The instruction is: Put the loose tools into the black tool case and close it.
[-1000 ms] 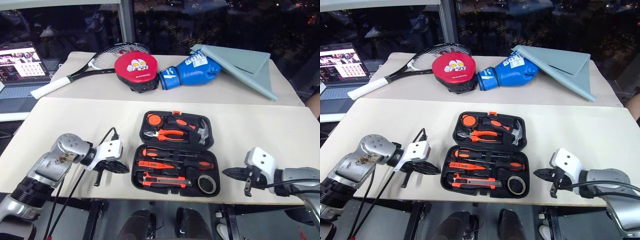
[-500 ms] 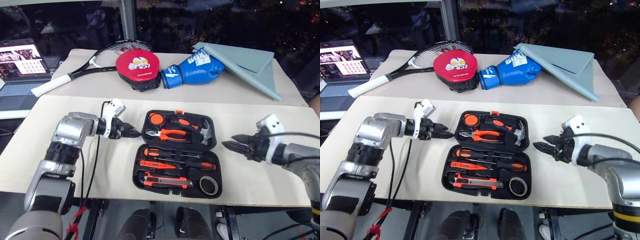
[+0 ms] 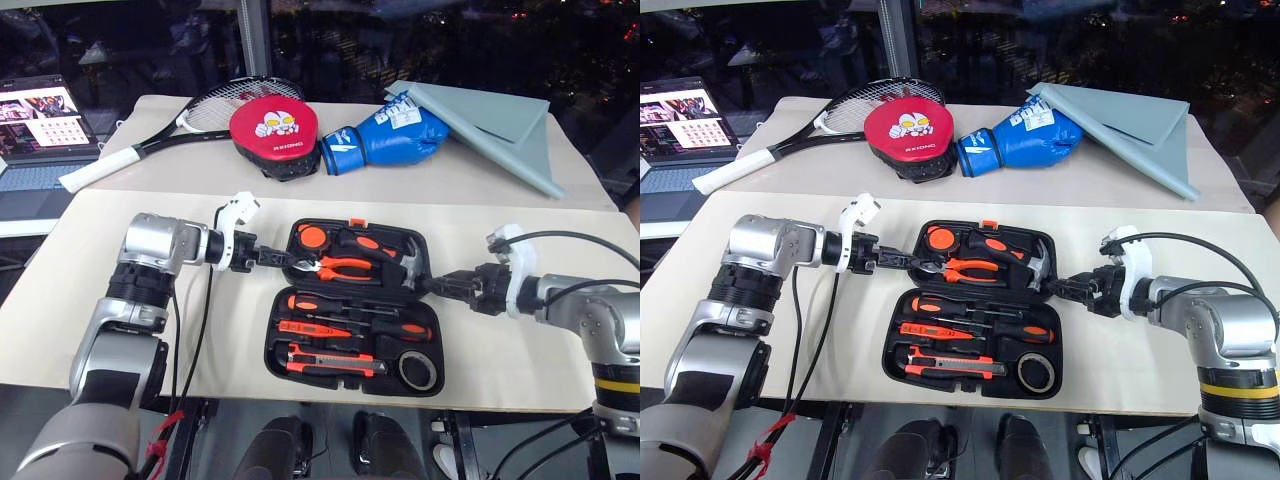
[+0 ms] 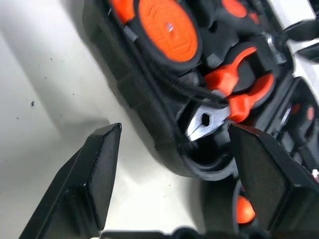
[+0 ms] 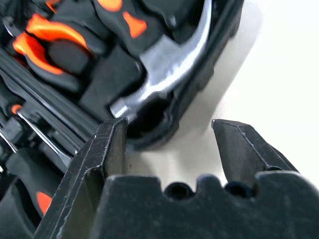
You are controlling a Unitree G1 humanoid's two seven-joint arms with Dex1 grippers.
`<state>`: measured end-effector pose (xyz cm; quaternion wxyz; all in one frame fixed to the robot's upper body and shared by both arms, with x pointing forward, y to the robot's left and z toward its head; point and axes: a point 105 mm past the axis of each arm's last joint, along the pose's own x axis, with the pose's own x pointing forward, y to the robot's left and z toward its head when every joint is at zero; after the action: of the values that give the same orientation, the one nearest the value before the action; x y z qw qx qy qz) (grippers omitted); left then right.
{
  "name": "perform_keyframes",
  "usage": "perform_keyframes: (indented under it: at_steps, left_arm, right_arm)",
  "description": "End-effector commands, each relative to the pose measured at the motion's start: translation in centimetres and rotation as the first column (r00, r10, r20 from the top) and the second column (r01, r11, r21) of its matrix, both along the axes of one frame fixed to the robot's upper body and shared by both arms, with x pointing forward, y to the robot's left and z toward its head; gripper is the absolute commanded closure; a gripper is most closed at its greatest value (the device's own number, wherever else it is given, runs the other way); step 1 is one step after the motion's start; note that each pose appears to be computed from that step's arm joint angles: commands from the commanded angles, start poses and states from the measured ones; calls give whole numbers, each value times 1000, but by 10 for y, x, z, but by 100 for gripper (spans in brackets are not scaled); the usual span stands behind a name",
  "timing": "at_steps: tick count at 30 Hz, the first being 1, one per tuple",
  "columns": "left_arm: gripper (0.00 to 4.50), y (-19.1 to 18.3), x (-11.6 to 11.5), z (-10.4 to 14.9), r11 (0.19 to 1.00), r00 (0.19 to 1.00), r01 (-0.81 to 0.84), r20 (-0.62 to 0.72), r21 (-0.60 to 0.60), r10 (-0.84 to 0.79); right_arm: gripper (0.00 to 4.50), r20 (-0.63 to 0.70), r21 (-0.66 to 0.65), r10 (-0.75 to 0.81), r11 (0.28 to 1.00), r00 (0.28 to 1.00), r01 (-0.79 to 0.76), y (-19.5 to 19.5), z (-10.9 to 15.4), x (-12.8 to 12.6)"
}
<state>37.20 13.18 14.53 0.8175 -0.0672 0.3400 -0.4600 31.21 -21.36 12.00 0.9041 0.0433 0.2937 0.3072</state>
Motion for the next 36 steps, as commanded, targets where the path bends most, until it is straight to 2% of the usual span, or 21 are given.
perform_keyframes:
  at_steps: [1,3,9,11,19,22,27,32,36]
  left_arm:
    - [108,-7,3,2,999,999,28,38,36,-29]
    - [152,-9,4,-2,998,999,33,40,49,-35]
    - [379,-11,1,-14,993,998,62,28,97,-65]
    - [440,-12,1,-15,993,997,65,22,97,-68]
    - [446,-20,-7,-17,992,995,101,8,71,-101]
    - [446,-28,-10,-12,990,990,135,43,29,-136]
    - [446,-50,-7,22,979,958,174,249,-107,-143]
    - [446,-61,-2,40,977,896,175,431,-119,-108]
    - [446,-69,-3,53,971,821,197,563,-133,-89]
  right_arm:
    - [183,42,0,13,1000,999,-13,1,7,6]
    - [228,40,8,15,1000,999,-15,2,6,7]
    - [437,46,32,31,999,998,-33,5,9,9]
    - [450,48,35,37,999,998,-39,6,9,9]
    - [450,73,51,52,997,996,-55,13,12,8]
    - [450,145,65,75,994,987,-85,19,25,9]
    - [450,316,51,74,994,946,-95,29,51,17]
    - [450,431,46,53,996,901,-81,35,66,25]
    - [450,552,7,-2,1000,834,-2,32,78,39]
